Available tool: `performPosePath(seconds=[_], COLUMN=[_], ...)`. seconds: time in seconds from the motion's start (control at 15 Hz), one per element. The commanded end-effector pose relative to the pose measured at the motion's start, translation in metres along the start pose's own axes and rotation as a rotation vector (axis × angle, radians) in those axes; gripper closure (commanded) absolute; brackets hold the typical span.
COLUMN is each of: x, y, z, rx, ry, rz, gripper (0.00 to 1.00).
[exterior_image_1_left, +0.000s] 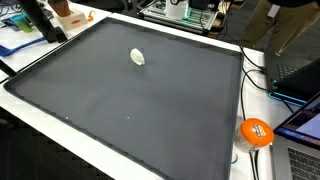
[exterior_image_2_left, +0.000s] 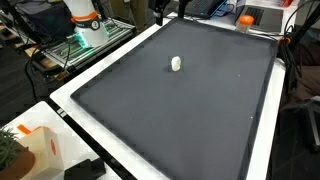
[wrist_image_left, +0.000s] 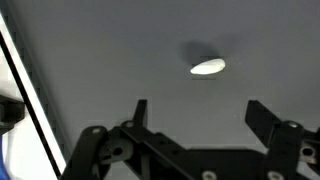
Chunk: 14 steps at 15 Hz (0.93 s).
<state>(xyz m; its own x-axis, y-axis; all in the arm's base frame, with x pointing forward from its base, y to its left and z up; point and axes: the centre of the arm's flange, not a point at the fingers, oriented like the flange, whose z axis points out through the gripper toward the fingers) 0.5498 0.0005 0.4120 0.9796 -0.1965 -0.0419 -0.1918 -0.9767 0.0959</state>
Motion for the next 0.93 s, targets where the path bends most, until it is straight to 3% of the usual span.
performPosePath(seconds=[0.0,0.27,0.33,0.67,0.87], x=[0.035,0.067,0.041,0.058,0.071], y=[-0.015,-0.033,-0.022,-0.031,-0.035], z=[0.006,0.011,0.011,0.017,0.020], rx=[-0.034,-0.079,-0.044,-0.060,-0.026], ry=[-0.013,-0.074,-0.030,-0.057,-0.085], rz=[0.003,-0.031,-0.030,-0.039,-0.040], gripper=[0.00,0.00,0.00,0.00,0.00])
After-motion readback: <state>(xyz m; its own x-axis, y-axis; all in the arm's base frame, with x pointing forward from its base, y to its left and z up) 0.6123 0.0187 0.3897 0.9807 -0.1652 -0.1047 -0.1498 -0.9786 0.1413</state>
